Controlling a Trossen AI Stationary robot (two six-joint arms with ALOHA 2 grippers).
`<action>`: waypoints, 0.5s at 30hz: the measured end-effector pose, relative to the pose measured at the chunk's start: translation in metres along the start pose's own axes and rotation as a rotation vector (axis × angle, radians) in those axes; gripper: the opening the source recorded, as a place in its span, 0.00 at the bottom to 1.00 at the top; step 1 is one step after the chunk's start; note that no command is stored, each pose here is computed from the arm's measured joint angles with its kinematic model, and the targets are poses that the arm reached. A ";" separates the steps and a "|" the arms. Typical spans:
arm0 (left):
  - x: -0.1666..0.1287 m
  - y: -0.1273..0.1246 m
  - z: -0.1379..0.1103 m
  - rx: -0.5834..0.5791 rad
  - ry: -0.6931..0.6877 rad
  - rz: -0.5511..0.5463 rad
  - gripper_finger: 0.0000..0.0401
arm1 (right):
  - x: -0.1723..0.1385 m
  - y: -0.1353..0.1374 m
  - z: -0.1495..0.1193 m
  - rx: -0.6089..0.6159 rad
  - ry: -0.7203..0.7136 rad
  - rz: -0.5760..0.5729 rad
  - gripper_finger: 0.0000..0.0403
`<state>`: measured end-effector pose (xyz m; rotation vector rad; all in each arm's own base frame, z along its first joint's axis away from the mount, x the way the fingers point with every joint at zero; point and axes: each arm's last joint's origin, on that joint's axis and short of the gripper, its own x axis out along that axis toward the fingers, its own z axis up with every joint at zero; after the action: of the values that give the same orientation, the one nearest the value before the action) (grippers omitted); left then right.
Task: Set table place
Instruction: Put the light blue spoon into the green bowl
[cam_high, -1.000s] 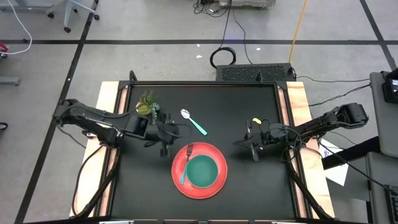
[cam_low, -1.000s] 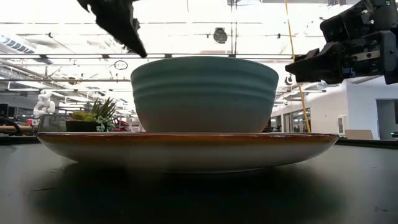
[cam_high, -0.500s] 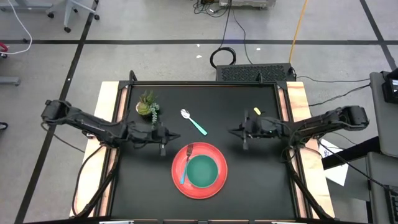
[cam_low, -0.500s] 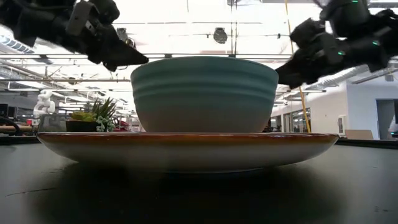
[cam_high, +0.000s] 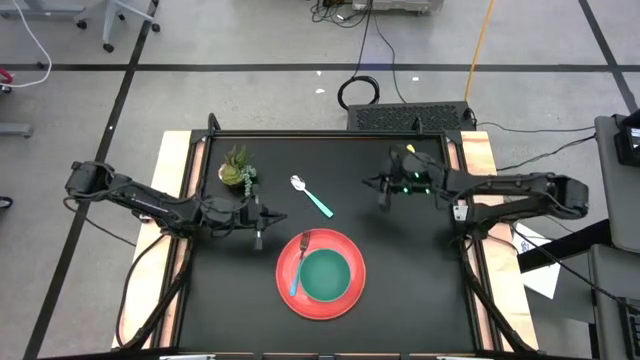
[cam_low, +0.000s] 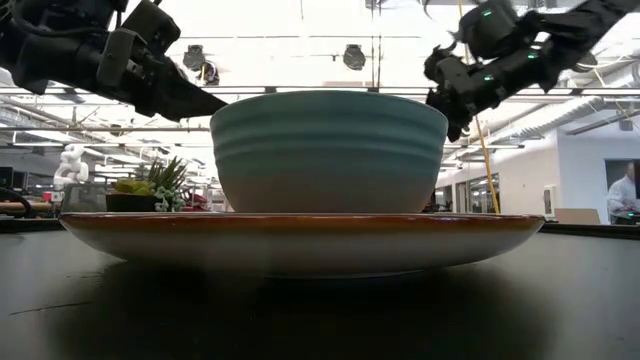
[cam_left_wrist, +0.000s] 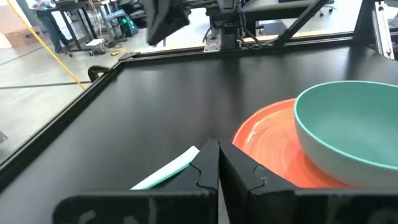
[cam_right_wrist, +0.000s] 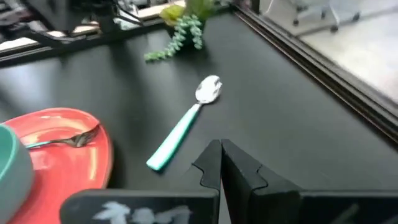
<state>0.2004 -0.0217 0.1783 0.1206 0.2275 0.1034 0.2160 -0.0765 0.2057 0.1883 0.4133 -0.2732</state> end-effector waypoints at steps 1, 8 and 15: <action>0.000 0.000 0.000 -0.003 0.001 0.000 0.04 | 0.003 -0.005 0.004 0.013 0.022 0.008 0.00; 0.000 0.000 -0.001 -0.008 0.006 -0.013 0.03 | 0.036 -0.020 0.017 0.089 0.106 0.137 0.00; 0.000 0.000 -0.001 -0.023 0.005 -0.013 0.03 | 0.080 -0.028 0.038 0.117 0.218 0.170 0.00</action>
<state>0.2003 -0.0221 0.1776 0.0957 0.2323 0.0937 0.2923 -0.1300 0.2029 0.3681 0.5945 -0.1096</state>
